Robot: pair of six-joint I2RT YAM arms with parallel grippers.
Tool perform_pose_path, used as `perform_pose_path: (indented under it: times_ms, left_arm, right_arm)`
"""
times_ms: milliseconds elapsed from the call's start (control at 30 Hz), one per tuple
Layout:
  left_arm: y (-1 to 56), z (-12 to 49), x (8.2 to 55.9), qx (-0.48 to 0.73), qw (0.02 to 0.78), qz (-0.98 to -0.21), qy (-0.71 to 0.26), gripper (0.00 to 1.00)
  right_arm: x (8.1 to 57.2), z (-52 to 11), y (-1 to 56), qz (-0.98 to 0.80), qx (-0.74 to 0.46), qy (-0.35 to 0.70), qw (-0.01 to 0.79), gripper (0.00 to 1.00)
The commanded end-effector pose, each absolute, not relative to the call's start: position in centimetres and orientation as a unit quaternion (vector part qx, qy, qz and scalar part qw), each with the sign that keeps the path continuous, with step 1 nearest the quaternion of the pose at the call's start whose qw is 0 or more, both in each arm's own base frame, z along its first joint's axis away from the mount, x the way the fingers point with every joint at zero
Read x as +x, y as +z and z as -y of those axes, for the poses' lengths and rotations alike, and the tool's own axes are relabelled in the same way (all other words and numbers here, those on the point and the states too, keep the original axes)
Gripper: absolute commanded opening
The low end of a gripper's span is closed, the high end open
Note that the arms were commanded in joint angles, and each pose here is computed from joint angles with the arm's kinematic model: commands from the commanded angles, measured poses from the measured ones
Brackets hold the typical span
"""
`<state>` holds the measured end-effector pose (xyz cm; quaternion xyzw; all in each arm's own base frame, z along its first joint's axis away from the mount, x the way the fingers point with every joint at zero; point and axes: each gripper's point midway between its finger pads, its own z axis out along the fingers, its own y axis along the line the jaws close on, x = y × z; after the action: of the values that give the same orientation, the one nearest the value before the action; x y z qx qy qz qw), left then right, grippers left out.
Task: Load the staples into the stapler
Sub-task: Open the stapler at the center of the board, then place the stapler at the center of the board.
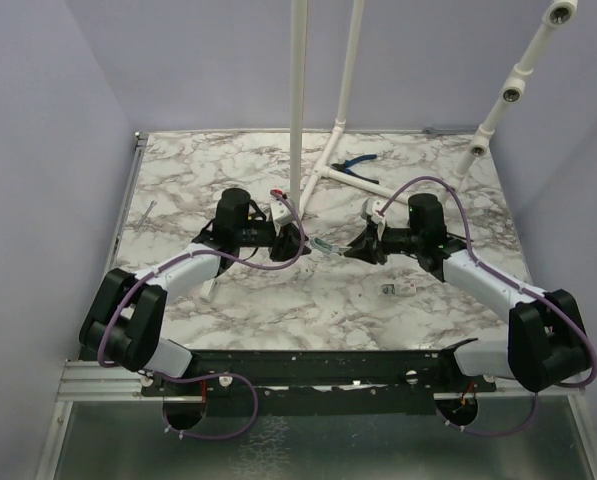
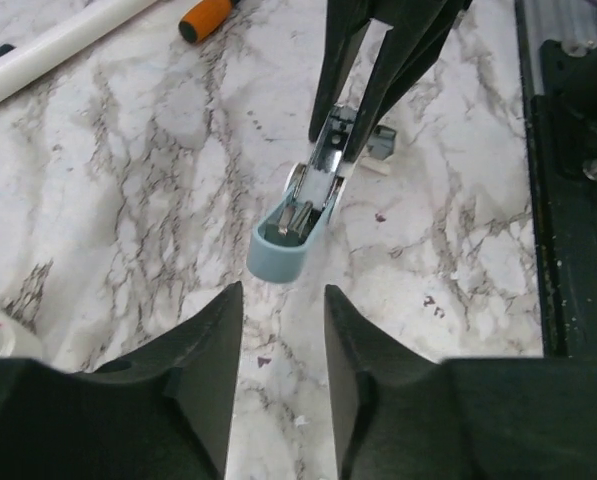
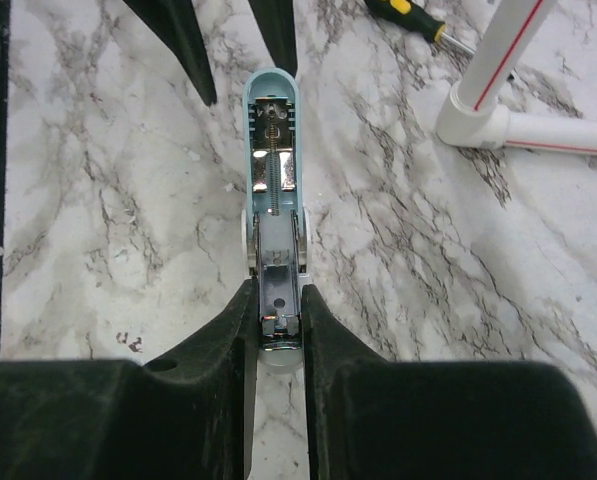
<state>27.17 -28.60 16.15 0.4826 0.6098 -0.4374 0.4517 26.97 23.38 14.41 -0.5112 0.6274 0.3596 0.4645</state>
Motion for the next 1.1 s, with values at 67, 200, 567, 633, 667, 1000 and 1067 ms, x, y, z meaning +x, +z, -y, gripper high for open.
perform_pose_path:
  times_ms: [67, 200, 567, 633, 667, 1000, 1067]
  left_arm:
    - [16.1, 27.2, 28.7, 0.485, 0.464, -0.63, -0.392, 0.52]
    - [15.6, 26.5, 29.1, 0.489, 0.452, -0.649, -0.367, 0.63]
    - [14.3, 14.6, 32.3, 0.411, 0.39, -0.815, -0.122, 0.73]
    - [14.2, 11.5, 32.3, 0.389, 0.382, -0.834, -0.08, 0.76]
    - [14.1, 10.2, 32.1, 0.382, 0.374, -0.843, -0.063, 0.77]
    - [9.8, 3.9, 27.9, 0.347, 0.25, -0.904, 0.015, 0.81]
    - [9.6, 3.4, 27.7, 0.345, 0.243, -0.906, 0.024, 0.81]
  right_arm:
    - [28.0, -22.6, 12.0, -0.669, -0.502, 0.315, 0.449, 0.01]
    - [28.6, -22.5, 11.4, -0.678, -0.501, 0.297, 0.448, 0.01]
    - [30.5, -25.4, 8.2, -0.689, -0.535, 0.269, 0.407, 0.03]
    - [30.9, -25.8, 7.9, -0.683, -0.545, 0.268, 0.406, 0.03]
    - [31.0, -26.0, 7.8, -0.679, -0.551, 0.269, 0.404, 0.04]
    - [31.0, -25.9, 6.0, -0.678, -0.593, 0.268, 0.342, 0.06]
    - [30.8, -25.5, 5.3, -0.682, -0.598, 0.262, 0.329, 0.06]
